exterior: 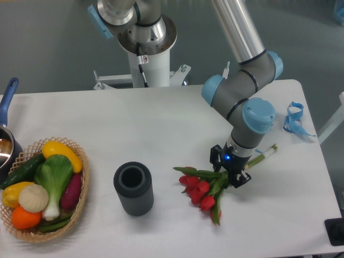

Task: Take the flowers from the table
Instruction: 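Lower the gripper onto the tulip stems and close it, then lift the grasped red tulips up off the table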

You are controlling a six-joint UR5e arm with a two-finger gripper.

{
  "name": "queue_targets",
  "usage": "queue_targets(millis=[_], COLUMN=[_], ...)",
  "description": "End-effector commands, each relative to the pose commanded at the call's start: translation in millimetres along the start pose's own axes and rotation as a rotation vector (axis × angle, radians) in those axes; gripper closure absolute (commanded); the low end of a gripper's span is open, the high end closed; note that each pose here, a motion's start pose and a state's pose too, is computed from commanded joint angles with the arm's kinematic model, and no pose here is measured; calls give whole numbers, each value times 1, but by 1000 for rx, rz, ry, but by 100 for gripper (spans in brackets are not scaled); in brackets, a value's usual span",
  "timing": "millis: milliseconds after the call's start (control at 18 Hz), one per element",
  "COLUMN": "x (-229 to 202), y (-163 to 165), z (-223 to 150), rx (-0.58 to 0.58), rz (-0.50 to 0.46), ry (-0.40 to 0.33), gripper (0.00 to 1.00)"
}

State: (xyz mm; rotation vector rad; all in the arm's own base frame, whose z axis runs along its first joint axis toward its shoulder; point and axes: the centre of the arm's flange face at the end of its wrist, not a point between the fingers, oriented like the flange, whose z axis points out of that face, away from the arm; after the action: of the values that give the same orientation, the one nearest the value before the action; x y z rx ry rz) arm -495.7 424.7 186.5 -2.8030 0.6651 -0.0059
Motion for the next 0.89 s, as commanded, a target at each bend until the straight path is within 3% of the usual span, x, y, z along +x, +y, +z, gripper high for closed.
queue_targets(millis=[167, 556, 778, 889], x=[0, -9, -6, -5], y=[2, 8, 5, -3], z=[-4, -68, -115, -142], rx=[0, 17, 94, 189], rz=[-4, -17, -56, -104], ry=[-4, -98, -170, -207], gripper=[70, 71, 71, 71])
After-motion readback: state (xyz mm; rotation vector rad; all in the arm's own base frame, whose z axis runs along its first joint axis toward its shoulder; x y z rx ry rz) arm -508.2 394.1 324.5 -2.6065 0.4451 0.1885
